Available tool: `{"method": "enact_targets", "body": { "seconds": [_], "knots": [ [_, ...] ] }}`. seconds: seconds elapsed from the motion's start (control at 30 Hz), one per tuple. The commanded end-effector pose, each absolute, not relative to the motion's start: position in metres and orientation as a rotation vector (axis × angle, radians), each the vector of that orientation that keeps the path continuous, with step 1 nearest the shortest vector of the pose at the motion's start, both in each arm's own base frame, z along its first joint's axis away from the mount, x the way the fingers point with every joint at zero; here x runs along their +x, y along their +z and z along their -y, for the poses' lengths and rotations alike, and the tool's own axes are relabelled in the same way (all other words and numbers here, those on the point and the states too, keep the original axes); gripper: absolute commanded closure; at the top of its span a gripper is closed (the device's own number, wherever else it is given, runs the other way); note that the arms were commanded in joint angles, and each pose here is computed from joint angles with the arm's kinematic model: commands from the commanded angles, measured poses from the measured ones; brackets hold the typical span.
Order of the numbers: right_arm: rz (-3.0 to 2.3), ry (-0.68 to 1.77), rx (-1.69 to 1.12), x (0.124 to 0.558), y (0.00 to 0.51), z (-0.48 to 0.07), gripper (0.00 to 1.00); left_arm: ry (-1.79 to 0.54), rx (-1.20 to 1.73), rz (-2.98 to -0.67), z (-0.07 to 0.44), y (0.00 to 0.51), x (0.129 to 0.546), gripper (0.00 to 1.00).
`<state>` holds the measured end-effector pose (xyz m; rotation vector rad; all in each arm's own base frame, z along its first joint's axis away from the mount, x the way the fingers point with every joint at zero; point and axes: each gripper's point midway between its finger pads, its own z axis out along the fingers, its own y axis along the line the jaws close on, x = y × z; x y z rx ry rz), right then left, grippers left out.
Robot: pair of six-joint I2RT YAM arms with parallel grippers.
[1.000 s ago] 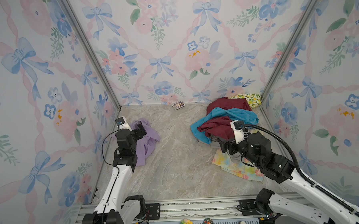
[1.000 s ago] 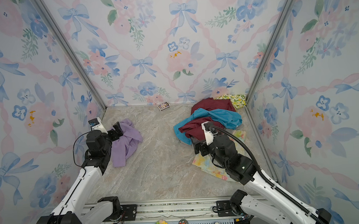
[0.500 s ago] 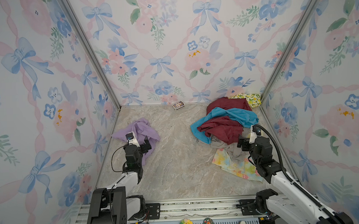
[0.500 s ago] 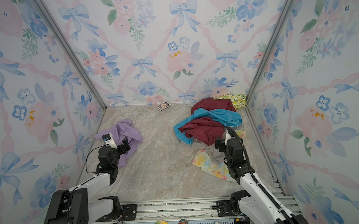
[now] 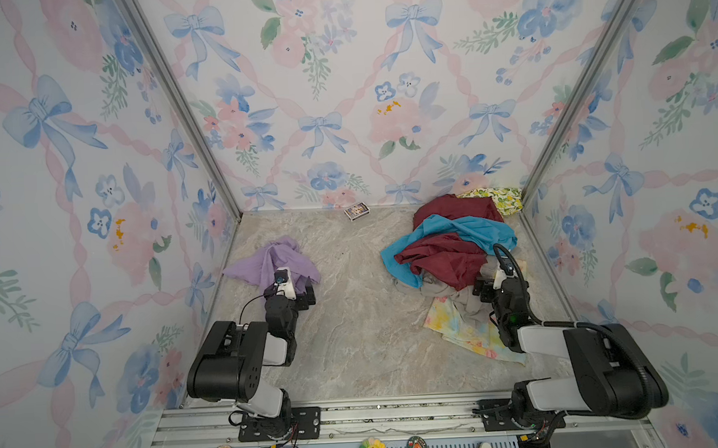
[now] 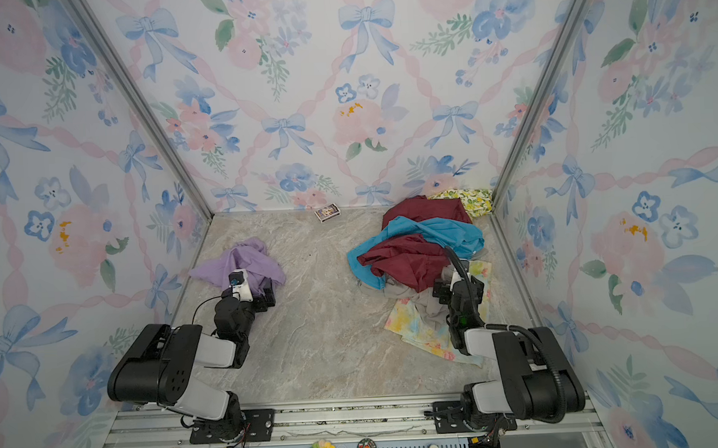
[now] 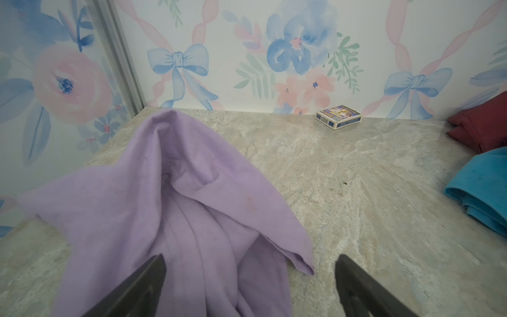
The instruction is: Pick out a specific cloth from the pile
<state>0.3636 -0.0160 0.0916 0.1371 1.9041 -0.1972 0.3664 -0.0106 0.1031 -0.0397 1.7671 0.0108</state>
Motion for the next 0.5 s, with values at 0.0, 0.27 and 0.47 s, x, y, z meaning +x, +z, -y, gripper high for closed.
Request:
{"method": "enact_targets", "body": {
  "seconds": [0.0, 0.27, 0.47],
  "knots": [
    [-1.782, -0.174, 0.117, 0.379, 0.106, 0.012, 0.03, 0.046, -0.027, -1.666, 0.008, 0.127, 0.369, 0.02],
    [-1.892, -0.139, 0.099, 0.397, 0.098, 0.011, 0.03, 0.054, -0.031, -1.666, 0.008, 0.127, 0.369, 0.02],
    [-1.891, -0.149, 0.085, 0.397, 0.099, 0.008, 0.03, 0.100, -0.054, -1.661, 0.007, 0.128, 0.367, 0.02]
  ]
}}
